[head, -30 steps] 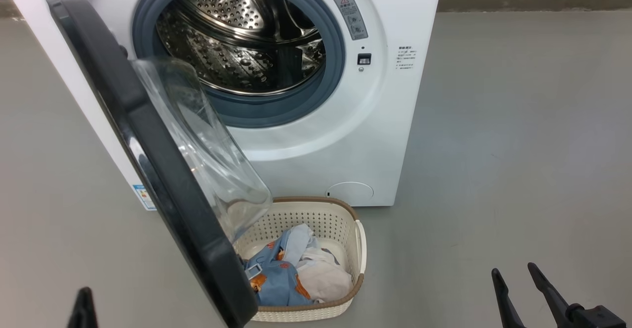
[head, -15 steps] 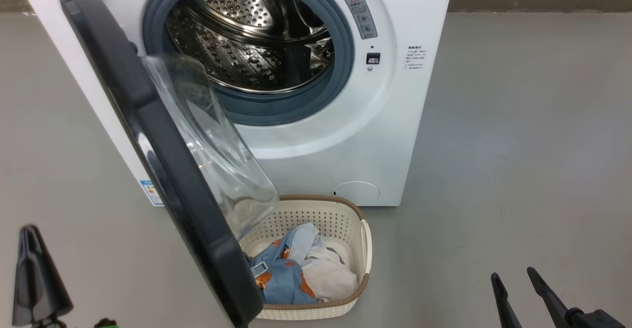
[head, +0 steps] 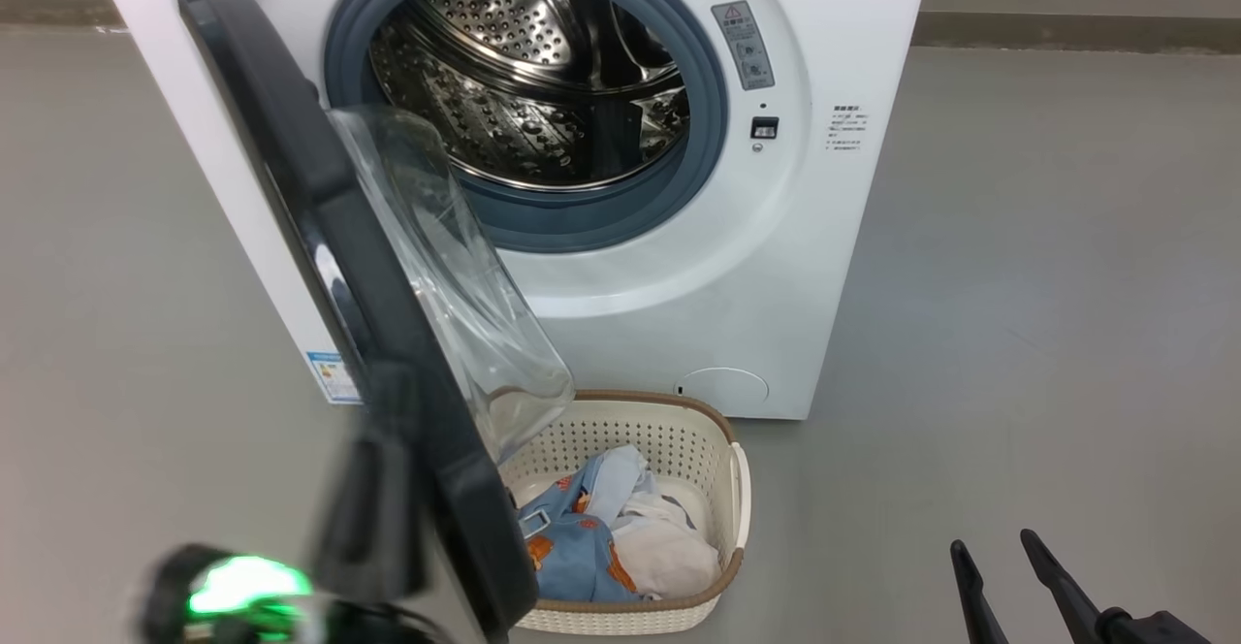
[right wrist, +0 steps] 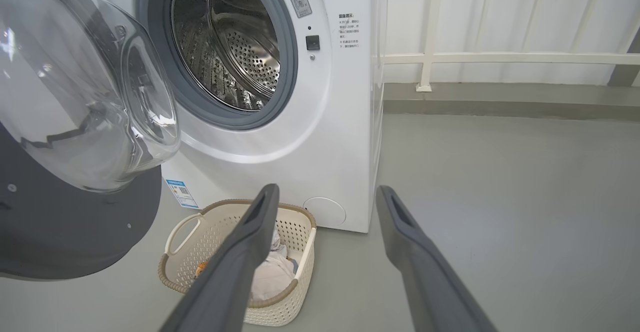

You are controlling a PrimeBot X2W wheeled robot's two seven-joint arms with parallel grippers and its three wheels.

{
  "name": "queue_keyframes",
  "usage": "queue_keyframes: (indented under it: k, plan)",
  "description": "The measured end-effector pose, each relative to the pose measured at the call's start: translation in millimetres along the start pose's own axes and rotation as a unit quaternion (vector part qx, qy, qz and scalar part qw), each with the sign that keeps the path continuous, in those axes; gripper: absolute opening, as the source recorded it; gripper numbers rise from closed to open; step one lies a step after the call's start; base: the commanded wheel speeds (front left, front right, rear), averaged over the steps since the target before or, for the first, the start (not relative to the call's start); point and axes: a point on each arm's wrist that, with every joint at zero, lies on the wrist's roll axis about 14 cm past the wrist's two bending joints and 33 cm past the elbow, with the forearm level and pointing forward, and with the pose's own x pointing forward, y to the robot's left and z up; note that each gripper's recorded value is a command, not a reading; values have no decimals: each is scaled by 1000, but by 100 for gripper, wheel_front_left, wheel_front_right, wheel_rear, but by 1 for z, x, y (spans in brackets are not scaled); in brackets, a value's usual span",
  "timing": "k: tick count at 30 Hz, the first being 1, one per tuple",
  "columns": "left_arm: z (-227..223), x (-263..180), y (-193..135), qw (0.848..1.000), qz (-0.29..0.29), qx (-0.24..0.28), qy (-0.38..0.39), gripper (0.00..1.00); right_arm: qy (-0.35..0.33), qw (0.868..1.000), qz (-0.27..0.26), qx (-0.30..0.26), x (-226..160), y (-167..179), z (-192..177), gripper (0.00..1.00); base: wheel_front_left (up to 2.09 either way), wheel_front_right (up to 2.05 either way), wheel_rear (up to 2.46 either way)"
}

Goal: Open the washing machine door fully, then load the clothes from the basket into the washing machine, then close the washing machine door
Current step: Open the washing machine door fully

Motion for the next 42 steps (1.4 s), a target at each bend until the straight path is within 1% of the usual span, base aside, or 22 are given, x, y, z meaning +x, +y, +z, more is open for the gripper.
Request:
queue_keyframes:
  k: [2,4,6,7,9,11,14,18,20,30,42]
  plan:
    - [-15,-2,-16,999,-17,-36,32,0,0,1000,3,0,1,2,0,100,0,0,0]
    - [-33,-5,-23,995,-14,-69,69,0,2,1000,3,1,0,2,-1,100,0,0,0]
    - [-52,-10,-27,988,-3,-111,107,0,5,1000,3,1,0,2,-3,100,0,0,0]
    - [-64,-14,-28,985,-2,-112,131,0,6,1000,2,2,0,2,-4,100,0,0,0]
    - [-90,-24,-30,974,6,-136,183,0,10,1000,1,4,0,1,-6,100,0,0,0]
    - [-114,-35,-30,964,8,-131,232,0,13,1000,0,5,-1,1,-8,100,0,0,0]
    - [-129,-42,-29,955,15,-138,262,0,17,1000,-3,8,-1,0,-11,100,0,0,0]
    - [-140,-49,-24,948,31,-141,283,0,24,1000,-2,9,0,0,-15,100,0,0,0]
    - [-142,-50,-22,947,34,-139,286,0,25,1000,-2,9,1,1,-16,100,0,0,0]
    - [-141,-53,-4,948,70,-121,285,0,32,999,17,9,10,11,-20,100,0,0,0]
    - [-134,-65,20,947,124,-101,279,0,41,997,65,10,25,40,-26,100,0,0,0]
